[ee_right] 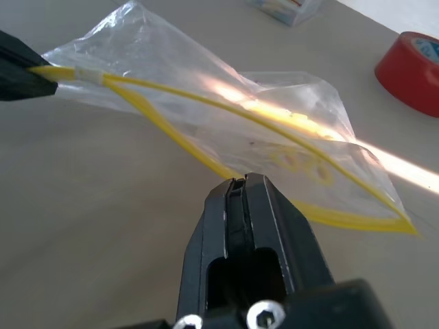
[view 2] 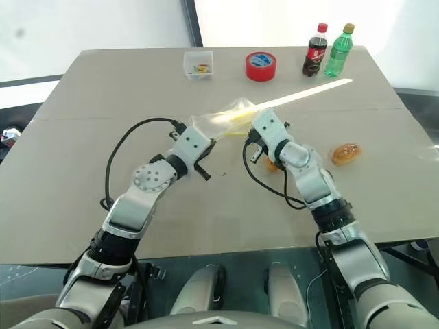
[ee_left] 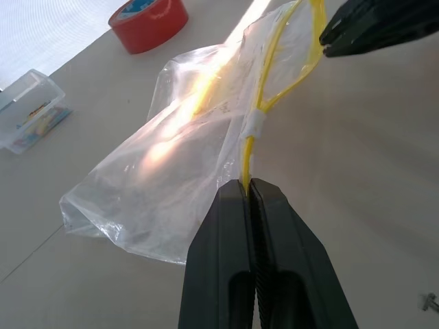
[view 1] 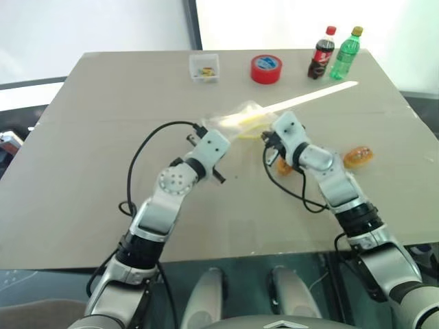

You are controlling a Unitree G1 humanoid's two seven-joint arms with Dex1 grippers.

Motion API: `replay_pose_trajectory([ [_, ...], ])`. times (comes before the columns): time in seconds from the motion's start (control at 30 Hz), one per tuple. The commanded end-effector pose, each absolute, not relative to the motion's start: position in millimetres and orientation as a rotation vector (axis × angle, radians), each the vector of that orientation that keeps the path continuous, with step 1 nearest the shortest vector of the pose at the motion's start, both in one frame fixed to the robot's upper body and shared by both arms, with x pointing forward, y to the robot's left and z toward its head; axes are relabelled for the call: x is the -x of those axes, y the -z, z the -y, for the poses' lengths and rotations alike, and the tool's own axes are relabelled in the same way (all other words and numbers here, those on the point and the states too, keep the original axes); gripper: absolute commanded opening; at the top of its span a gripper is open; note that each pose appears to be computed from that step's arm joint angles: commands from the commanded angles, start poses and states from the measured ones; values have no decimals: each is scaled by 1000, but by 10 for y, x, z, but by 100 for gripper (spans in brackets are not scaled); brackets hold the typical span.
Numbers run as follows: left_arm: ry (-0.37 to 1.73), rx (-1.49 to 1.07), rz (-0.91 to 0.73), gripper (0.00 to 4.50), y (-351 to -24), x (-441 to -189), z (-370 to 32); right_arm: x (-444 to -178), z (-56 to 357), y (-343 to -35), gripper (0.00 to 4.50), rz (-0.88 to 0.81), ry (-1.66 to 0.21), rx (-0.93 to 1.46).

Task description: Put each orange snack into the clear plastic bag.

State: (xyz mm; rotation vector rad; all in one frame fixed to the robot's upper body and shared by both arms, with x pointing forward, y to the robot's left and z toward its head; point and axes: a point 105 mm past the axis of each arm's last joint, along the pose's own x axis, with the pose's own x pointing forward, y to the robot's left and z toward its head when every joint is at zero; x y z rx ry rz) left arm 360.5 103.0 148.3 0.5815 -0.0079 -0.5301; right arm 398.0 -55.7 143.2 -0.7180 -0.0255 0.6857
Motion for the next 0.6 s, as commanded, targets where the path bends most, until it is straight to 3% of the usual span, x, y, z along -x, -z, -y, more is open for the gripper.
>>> replay_pose_trajectory([
  [0.03,557,-586,77,0,-1640,-3566,-966,-4124,494,-1650,7,124,-655,771],
  [0.3,645,-637,48,0,-1534,-3461,-928,-4257,260,-1693,7,271,-716,1038],
  [0.6,609,-685,30,0,-1519,-3475,-1078,-4269,279,-1722,7,322,-747,1114],
])
